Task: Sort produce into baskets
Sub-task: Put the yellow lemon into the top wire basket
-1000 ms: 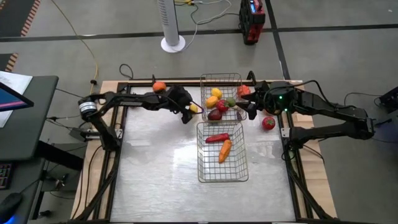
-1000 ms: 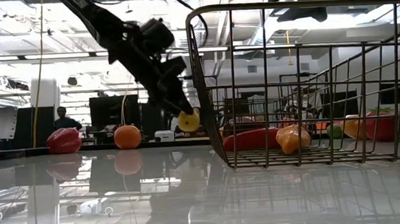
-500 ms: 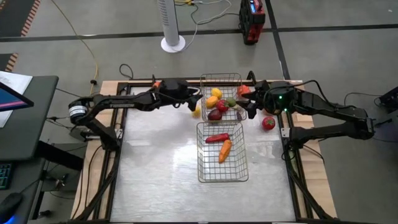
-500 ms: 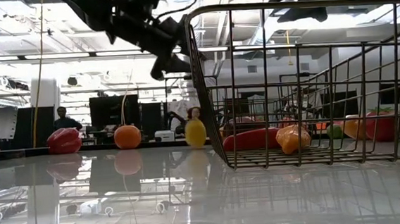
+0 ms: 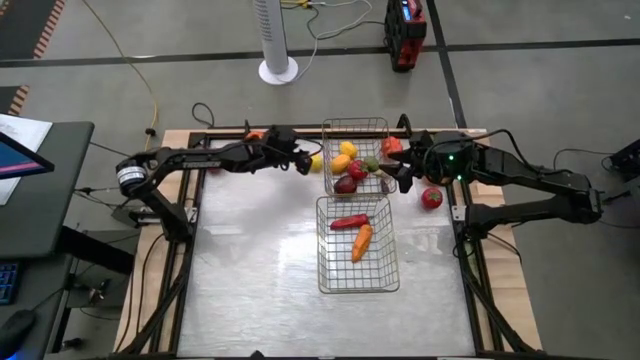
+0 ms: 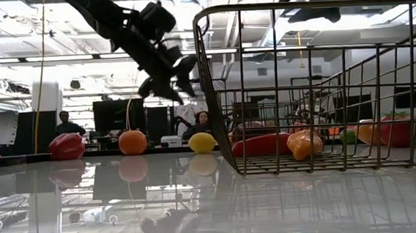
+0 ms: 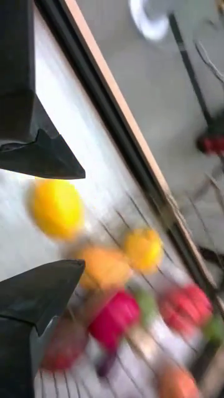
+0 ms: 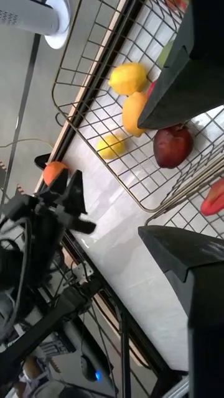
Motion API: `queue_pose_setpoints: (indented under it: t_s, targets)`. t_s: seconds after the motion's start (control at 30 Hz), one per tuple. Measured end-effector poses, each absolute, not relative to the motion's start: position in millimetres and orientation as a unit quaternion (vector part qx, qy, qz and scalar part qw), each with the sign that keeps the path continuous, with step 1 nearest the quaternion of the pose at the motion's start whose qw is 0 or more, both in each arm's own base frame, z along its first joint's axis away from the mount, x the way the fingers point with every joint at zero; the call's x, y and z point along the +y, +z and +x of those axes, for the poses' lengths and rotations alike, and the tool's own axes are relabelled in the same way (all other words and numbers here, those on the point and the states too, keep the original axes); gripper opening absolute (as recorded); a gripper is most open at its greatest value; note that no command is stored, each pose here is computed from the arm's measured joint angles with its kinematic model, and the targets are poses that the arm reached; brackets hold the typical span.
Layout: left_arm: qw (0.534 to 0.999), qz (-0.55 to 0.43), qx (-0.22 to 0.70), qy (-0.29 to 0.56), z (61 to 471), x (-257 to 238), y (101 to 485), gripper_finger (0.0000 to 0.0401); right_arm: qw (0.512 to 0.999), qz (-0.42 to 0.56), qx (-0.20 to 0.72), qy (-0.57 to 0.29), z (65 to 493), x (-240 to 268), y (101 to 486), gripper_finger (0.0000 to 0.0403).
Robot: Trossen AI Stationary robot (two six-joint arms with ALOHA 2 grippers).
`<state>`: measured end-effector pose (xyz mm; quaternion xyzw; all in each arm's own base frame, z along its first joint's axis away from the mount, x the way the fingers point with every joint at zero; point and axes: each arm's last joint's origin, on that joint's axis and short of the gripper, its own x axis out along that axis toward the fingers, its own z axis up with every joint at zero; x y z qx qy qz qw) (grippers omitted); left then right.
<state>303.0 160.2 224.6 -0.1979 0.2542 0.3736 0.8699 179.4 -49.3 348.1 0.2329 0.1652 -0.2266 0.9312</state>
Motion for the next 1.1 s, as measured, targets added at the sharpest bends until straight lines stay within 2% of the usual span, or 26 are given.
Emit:
queue_pose_setpoints:
  t_s: [0.27,0.47,0.6,0.77,0.97,1.1]
  targets:
    - [0.867,-0.171,0.323,0.339,279,190,217,0.0209,0.931,0.233,0.163,-0.228,180,-50,348,0.0291]
    - [0.869,-0.203,0.318,0.32,259,215,216,0.0209,0.927,0.242,0.156,-0.24,181,-51,348,0.0291]
    - [0.856,-0.232,0.329,0.324,254,230,201,0.0209,0.924,0.243,0.146,-0.256,186,-53,348,0.0291]
    - [0.858,-0.196,0.371,0.296,265,244,178,0.0209,0.919,0.257,0.143,-0.263,196,-57,344,0.0291]
    - [0.878,-0.103,0.387,0.263,287,266,174,0.021,0.908,0.283,0.151,-0.27,203,-59,338,0.0291]
    - [0.893,-0.058,0.39,0.216,304,278,177,0.0233,0.904,0.293,0.148,-0.275,205,-61,337,0.0291]
